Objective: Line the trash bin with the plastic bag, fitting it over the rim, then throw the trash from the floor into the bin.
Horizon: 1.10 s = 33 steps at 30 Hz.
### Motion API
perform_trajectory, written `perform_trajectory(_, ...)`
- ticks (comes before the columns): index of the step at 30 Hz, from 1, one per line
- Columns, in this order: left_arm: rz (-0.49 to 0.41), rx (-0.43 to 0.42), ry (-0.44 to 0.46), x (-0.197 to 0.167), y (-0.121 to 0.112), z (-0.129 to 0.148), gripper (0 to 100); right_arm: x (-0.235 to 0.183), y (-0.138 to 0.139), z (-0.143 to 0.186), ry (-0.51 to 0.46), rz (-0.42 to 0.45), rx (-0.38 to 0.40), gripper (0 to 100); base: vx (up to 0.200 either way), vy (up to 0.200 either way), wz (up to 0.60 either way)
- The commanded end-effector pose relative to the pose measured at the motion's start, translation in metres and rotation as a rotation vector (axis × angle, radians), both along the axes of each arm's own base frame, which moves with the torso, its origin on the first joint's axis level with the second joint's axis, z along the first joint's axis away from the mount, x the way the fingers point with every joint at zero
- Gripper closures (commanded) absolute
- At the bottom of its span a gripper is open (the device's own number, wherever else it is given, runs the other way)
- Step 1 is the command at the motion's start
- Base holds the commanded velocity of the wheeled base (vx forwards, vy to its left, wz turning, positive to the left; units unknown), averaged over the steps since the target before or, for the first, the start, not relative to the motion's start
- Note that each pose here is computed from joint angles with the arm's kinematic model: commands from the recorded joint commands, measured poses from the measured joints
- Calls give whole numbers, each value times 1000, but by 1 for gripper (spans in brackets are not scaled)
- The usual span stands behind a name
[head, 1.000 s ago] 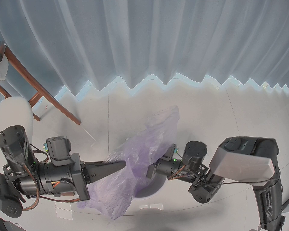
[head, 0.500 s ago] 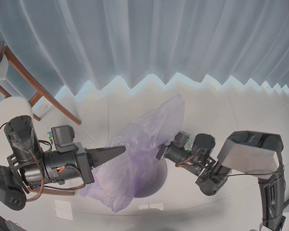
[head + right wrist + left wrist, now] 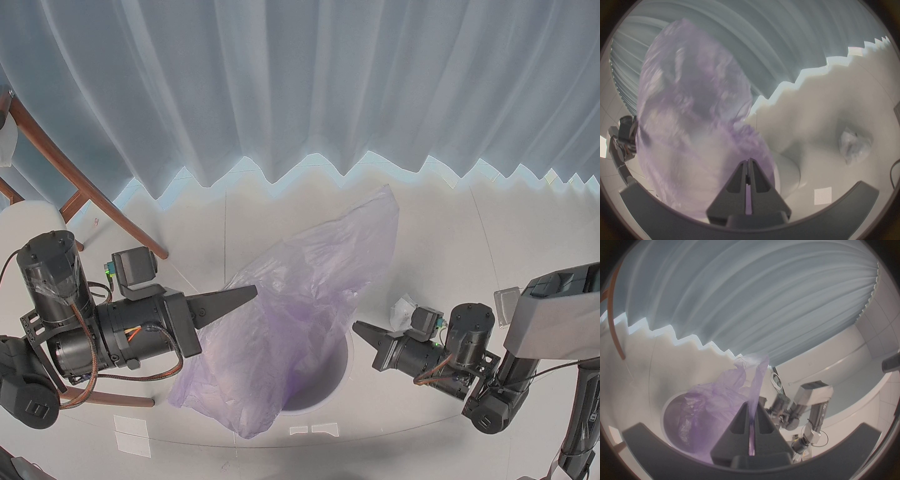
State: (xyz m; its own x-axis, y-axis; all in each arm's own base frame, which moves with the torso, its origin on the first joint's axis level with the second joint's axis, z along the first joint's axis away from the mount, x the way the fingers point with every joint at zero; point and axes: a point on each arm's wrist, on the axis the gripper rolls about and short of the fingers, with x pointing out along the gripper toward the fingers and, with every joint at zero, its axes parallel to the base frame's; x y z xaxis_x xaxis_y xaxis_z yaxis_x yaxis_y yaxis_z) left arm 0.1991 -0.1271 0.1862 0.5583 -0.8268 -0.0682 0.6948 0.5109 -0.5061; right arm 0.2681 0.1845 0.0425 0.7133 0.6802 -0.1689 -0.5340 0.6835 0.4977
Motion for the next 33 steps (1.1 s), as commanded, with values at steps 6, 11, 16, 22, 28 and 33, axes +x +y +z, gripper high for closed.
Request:
perform_trajectory(6, 60, -27, 28, 5, 0, 3, 100, -64, 41, -14, 117, 178, -35, 100, 0, 0, 0)
perform_trajectory(11, 58, -30, 27, 5, 0, 4, 100, -81, 66, -25, 130, 267, -44, 100, 0, 0, 0)
perform_trajectory(16, 99, -37, 13, 9, -1, 7, 100, -91, 90, -52, 149, 305, -85, 100, 0, 0, 0)
perform_trajectory(22, 93, -32, 21, 7, -2, 6, 100, -91, 122, -66, 110, 354, -53, 100, 0, 0, 0)
perform_trajectory(28, 94, -44, 22, 8, -3, 8, 100, -111, 140, -81, 123, 426, -68, 100, 0, 0, 0)
perform_trajectory(33, 94, -45, 23, 9, -3, 7, 100, -122, 149, -98, 135, 462, -91, 100, 0, 0, 0)
